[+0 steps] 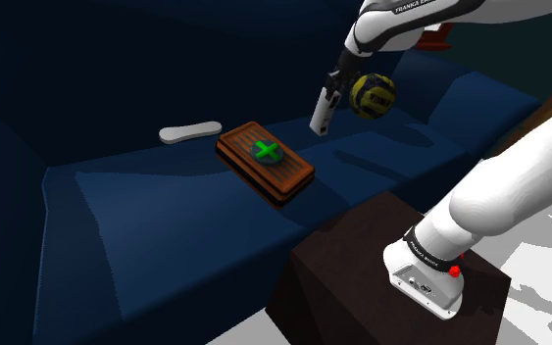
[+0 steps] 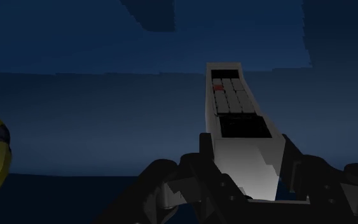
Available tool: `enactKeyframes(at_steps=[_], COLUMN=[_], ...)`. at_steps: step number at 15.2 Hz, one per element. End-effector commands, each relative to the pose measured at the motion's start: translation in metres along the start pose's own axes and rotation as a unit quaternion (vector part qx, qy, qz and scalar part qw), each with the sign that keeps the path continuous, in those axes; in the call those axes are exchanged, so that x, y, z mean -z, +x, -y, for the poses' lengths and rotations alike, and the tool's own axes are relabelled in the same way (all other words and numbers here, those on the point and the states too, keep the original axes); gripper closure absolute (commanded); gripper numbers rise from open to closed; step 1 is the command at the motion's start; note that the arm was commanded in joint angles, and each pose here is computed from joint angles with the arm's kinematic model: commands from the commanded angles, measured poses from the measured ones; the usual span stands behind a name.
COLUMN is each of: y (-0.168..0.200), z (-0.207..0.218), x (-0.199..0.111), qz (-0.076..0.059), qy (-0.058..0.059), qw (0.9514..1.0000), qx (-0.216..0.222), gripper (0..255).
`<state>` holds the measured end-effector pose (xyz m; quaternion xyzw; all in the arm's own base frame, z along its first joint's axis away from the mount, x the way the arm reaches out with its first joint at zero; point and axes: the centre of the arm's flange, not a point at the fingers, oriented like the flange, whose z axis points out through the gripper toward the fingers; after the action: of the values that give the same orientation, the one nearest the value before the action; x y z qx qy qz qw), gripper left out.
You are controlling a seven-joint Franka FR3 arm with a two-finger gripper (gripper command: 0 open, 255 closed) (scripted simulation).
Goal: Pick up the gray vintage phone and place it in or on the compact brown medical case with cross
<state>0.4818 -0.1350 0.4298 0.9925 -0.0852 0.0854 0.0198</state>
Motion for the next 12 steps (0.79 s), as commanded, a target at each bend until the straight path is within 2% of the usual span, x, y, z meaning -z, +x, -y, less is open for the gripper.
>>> enactKeyframes(at_steps=[1,12], y=[0.002,0.012], z=[0.000,-0.001], x=[0.010,0.068], qz=[0.000,0.000], qy=[0.000,0.000], qw=[1.0000,1.0000], qx=[0.000,0.000], gripper=[255,255])
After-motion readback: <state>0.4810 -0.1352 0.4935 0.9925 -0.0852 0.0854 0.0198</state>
